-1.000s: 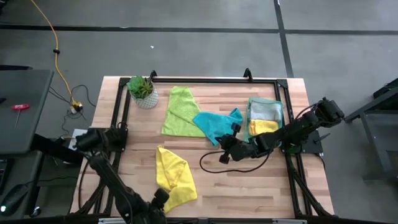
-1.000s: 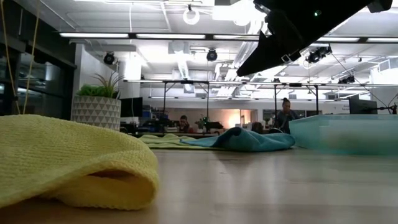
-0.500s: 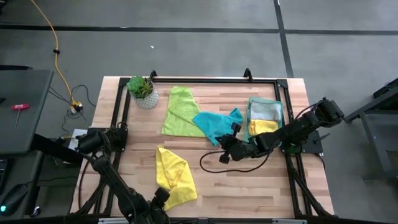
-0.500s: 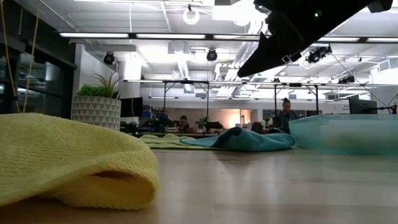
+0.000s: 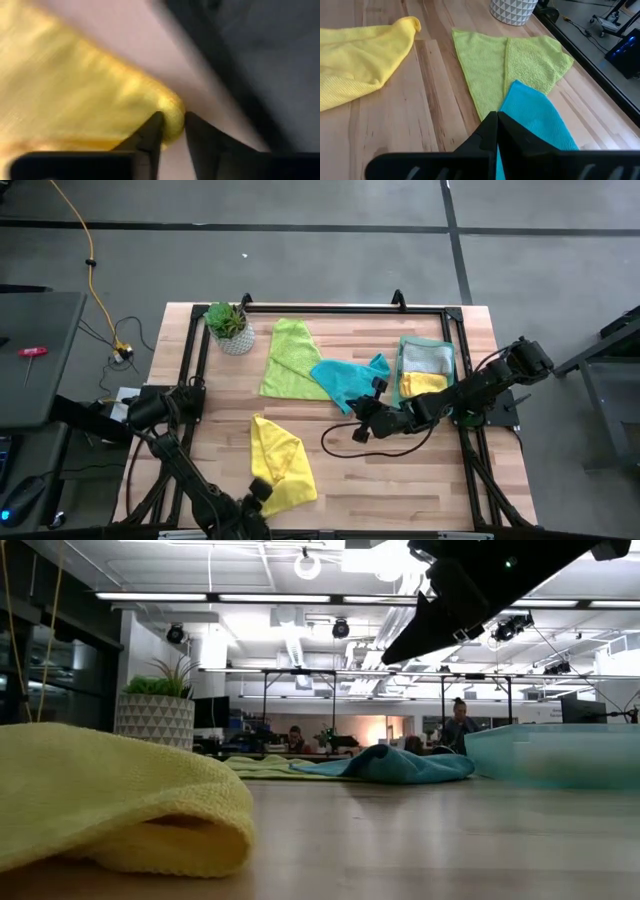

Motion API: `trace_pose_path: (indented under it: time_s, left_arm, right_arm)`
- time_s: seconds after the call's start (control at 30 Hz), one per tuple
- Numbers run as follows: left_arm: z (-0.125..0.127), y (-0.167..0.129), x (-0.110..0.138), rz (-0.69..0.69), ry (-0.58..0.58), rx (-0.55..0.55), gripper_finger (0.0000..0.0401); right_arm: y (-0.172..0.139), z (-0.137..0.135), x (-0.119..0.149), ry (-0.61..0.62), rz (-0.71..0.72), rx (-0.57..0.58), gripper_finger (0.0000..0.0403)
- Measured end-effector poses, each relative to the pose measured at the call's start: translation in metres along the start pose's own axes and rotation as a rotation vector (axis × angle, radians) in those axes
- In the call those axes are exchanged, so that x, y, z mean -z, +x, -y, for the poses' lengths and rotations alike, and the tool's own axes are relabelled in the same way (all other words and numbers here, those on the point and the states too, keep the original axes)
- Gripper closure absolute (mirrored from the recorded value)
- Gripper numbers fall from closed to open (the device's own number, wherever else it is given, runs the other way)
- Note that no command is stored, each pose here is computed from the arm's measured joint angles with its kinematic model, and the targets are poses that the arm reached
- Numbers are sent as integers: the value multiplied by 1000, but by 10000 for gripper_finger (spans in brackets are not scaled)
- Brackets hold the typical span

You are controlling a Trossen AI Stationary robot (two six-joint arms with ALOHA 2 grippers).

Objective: Fold microfiber towels
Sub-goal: Fold the yellow microfiber cloth

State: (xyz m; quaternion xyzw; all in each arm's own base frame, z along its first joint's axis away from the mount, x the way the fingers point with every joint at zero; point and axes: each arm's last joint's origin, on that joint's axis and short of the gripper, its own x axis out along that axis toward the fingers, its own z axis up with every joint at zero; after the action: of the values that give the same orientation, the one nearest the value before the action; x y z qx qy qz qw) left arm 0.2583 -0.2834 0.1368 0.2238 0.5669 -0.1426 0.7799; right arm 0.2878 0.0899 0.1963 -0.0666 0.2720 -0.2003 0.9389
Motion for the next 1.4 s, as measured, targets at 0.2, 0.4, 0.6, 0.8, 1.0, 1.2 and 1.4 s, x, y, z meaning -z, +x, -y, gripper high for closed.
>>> trace_pose_path:
  time_s: [0.2, 0.4, 0.6, 0.8, 1.0, 1.2, 1.4]
  left_arm:
    - [-38, -40, 1, -68, 36, -277, 389]
    - [-92, -85, -1, 13, -29, -432, 397]
    - [-154, -116, 6, 47, -143, -508, 399]
    - [-221, -126, 20, 13, -249, -598, 400]
    - [-282, -115, 20, 131, -283, -442, 400]
    - [-314, -94, 7, 342, -221, -291, 400]
    - [-322, -63, -3, 376, -152, -231, 391]
  right_arm:
    - [0, 0, -1, 25, 11, -3, 403]
    - [0, 0, -1, 32, 10, -4, 403]
    - [0, -4, 0, 6, -23, -145, 403]
    - [-1, -8, 0, 9, -42, -253, 403]
    - [-1, -8, 0, -4, -42, -262, 403]
    - [-1, -8, 1, -30, -54, -266, 403]
    - [-2, -7, 11, -35, -158, -315, 403]
